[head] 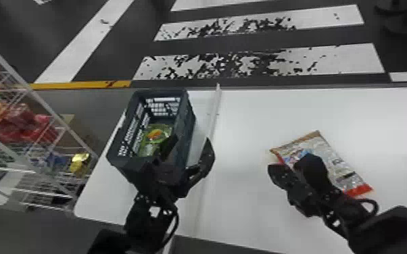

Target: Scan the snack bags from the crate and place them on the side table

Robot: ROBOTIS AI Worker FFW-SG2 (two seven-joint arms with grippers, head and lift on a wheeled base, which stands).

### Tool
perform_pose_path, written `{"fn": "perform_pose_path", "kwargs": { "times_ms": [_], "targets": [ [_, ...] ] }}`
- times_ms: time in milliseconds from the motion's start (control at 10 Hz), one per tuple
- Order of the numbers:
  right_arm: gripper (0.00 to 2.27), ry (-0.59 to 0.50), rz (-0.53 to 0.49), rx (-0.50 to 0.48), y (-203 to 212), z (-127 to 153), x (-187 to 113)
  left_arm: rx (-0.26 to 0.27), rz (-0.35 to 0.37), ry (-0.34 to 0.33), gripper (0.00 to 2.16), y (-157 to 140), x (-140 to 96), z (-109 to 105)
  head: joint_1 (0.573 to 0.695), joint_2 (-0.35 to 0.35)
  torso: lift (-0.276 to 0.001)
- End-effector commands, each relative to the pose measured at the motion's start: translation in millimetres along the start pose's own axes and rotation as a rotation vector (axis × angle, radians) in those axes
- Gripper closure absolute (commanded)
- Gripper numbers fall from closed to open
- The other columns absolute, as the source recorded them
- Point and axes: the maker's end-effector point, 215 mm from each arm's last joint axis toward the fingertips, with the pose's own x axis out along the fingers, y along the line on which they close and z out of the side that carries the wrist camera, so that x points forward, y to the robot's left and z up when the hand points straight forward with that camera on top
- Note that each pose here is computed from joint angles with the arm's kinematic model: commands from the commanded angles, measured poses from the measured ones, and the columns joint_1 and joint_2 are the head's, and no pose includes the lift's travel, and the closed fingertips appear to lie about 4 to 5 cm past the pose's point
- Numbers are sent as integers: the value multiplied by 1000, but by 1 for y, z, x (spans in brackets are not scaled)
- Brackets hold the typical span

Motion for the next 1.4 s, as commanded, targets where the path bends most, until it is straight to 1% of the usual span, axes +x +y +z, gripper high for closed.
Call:
{"fn": "perform_pose_path", "kwargs": {
  "times_ms": [0,100,300,700,900,1100,1300],
  "targets": [
    [2260,28,-3,-37,-3,-6,12,1,0,1,36,0,0,0,695,285,-50],
    [2263,47,-20,-60,-11,-8,20,1,1,3,36,0,0,-1,695,286,-50],
    [2260,74,-58,-97,-31,-13,27,1,2,4,36,0,0,-1,695,278,-50],
    [2260,129,-171,-118,-77,-25,22,0,-2,3,36,-2,1,-2,695,232,-50],
    [2263,146,-200,-122,-94,-31,20,1,-2,4,36,-2,1,-2,695,209,-50],
    [2263,153,-218,-110,-105,-34,13,0,-1,2,36,-2,1,-1,695,187,-50],
    [2260,119,-187,-87,-81,-23,7,0,1,5,36,-1,1,-2,695,177,-50]
  ]
}}
